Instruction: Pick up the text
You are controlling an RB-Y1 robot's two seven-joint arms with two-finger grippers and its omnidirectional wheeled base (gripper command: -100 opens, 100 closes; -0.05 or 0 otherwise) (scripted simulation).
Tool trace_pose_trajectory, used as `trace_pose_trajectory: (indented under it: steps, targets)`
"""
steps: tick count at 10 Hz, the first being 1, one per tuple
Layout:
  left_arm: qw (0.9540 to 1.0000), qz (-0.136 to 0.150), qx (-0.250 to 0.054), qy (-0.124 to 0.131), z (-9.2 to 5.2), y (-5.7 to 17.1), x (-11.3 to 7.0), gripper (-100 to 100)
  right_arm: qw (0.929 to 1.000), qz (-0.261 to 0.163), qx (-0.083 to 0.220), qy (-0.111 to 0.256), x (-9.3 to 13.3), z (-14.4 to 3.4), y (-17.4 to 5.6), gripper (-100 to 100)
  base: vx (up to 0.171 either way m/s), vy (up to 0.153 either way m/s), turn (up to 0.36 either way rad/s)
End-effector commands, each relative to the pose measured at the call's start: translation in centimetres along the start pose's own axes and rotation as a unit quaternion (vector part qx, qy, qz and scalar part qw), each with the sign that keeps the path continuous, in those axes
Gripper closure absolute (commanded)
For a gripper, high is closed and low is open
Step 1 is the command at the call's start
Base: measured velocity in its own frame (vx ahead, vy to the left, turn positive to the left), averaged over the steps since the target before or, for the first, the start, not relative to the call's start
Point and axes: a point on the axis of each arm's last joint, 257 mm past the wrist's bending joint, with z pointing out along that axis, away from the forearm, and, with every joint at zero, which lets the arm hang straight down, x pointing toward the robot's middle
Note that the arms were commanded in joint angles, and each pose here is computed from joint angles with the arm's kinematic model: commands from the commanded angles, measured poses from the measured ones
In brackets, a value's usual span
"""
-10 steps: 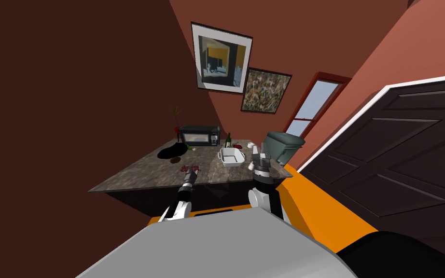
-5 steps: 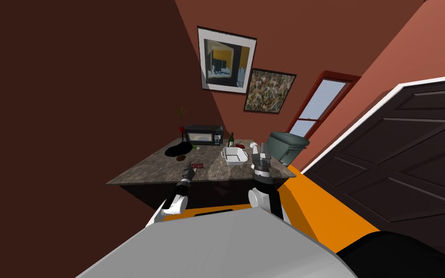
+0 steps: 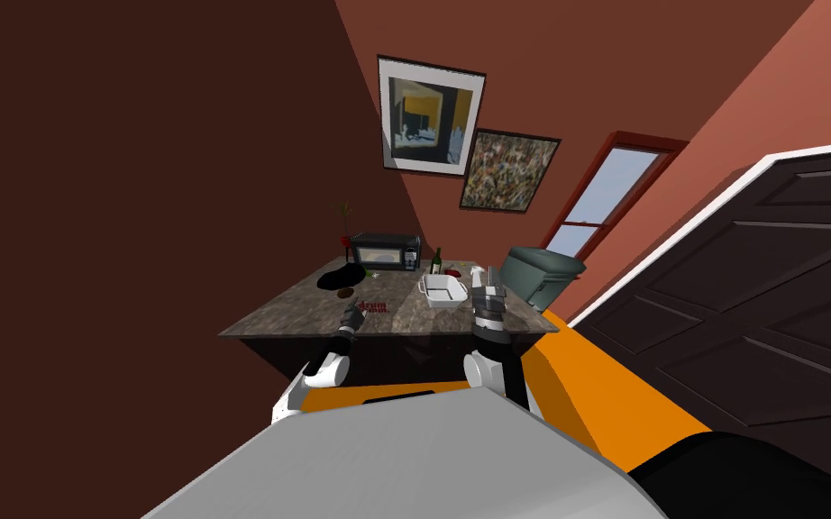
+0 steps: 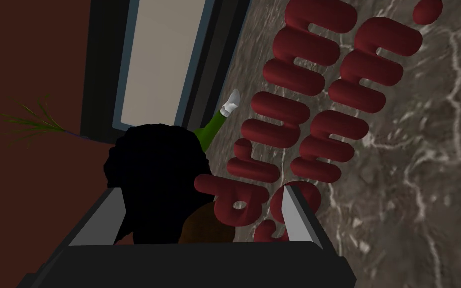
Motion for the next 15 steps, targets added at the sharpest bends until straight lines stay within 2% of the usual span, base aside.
trace_pose_trajectory:
  steps: [1,2,3,4,5,6,7,9,10,11,12,14,15]
  targets:
    - [0.9999,-0.007,-0.009,0.002,1.0,-0.5,0.1,-100,1.0000,0.000,0.000,0.000,0.0,0.0,0.0,0,-0.027,0.066,0.066]
    - [0.9998,-0.007,-0.017,0.001,1.0,-0.1,0.1,-100,1.0000,0.000,0.000,0.000,0.0,0.0,0.0,0,-0.027,0.049,0.035]
    - [0.9997,-0.014,-0.019,0.004,1.9,-1.0,0.3,-100,1.0000,0.000,0.000,0.000,0.0,0.0,0.0,0,-0.032,0.065,0.082]
    - [0.9994,-0.014,-0.032,0.002,1.9,-0.3,0.2,-100,1.0000,0.000,0.000,0.000,0.0,0.0,0.0,0,-0.023,0.055,0.022]
    - [0.9993,-0.022,-0.030,0.007,2.8,-1.4,0.6,-100,1.0000,0.000,0.000,0.000,0.0,0.0,0.0,0,-0.029,0.058,0.060]
    - [0.9987,-0.022,-0.047,0.005,2.7,-0.6,0.5,-100,1.0000,0.000,0.000,0.000,0.0,0.0,0.0,0,-0.021,0.042,0.029]
    - [0.9984,-0.031,-0.046,0.010,3.7,-1.6,1.0,-100,1.0000,0.000,0.000,0.000,0.0,0.0,0.0,0,-0.024,0.057,0.057]
    - [0.9973,-0.030,-0.066,0.007,3.5,-0.6,0.9,-100,1.0000,0.000,0.000,0.000,0.0,0.0,0.0,0,-0.015,0.037,0.014]
    - [0.9967,-0.039,-0.069,0.013,4.5,-1.5,1.4,-100,1.0000,0.000,0.000,0.000,0.0,0.0,0.0,0,-0.015,0.044,0.056]
    - [0.9957,-0.039,-0.084,0.011,4.3,-0.7,1.4,-100,1.0000,0.000,0.000,0.000,0.0,0.0,0.0,0,-0.017,0.042,0.029]
    - [0.9952,-0.048,-0.084,0.017,5.3,-1.8,2.0,-100,1.0000,0.000,0.000,0.000,0.0,0.0,0.0,0,-0.012,0.047,0.053]
    - [0.9929,-0.047,-0.108,0.014,5.0,-0.5,1.9,-100,1.0000,0.000,0.000,0.000,0.0,0.0,0.0,0,-0.008,0.040,0.010]
    - [0.9923,-0.055,-0.109,0.021,5.9,-1.5,2.6,-100,1.0000,0.000,0.000,0.000,0.0,0.0,0.0,0,-0.011,0.037,0.049]
